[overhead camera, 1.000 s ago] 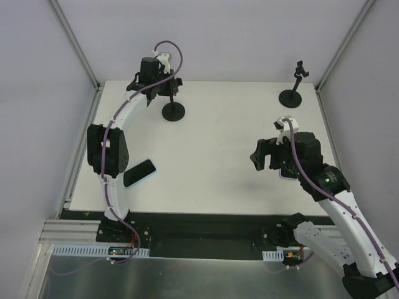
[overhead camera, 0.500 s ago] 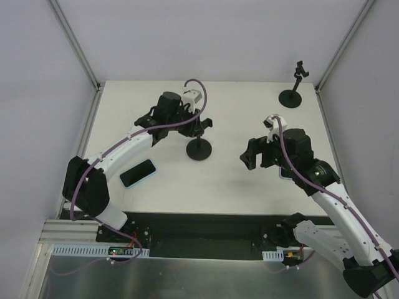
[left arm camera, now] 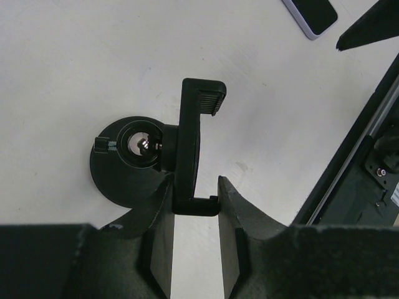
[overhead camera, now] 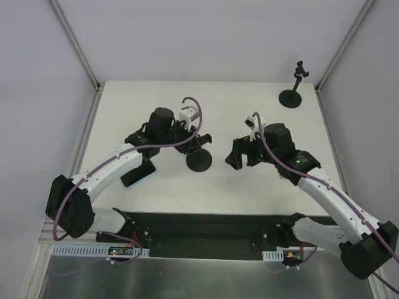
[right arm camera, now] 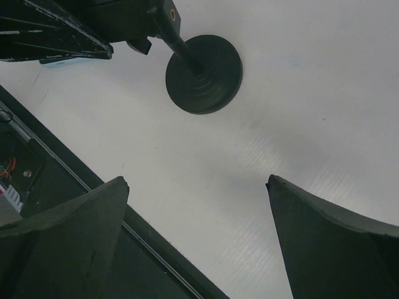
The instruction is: Place the phone on the phone stand
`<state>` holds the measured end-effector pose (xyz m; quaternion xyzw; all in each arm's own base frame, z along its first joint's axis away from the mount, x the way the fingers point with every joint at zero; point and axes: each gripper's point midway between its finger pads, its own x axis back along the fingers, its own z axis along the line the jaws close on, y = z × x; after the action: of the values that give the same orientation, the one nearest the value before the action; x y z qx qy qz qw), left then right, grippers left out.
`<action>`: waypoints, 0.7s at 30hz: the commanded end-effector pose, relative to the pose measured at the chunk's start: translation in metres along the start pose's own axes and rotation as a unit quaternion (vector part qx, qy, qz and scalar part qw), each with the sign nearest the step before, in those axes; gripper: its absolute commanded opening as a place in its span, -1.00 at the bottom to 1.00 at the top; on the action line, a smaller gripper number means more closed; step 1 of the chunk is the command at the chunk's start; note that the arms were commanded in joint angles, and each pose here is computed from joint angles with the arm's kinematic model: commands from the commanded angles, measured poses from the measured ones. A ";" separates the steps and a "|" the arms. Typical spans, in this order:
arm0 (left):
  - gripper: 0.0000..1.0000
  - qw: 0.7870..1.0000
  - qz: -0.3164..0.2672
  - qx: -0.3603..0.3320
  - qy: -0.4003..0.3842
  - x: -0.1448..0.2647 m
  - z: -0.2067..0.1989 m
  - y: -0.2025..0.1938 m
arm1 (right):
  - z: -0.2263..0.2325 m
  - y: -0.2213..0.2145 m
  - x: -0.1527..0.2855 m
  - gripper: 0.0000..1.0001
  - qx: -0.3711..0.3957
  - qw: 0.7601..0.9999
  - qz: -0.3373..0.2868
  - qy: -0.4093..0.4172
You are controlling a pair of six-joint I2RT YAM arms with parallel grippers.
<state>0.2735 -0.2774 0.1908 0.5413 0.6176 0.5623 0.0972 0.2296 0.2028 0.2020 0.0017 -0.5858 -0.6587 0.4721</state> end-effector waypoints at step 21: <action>0.08 0.989 0.005 0.033 0.143 0.039 0.030 -0.007 | 0.058 0.072 -0.067 0.92 -0.075 0.992 -0.014 0.097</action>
<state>0.2730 -0.2386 0.1866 0.4902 0.6344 0.5977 0.0028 0.2715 0.2775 0.2143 0.0029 -0.5182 -0.6850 0.5121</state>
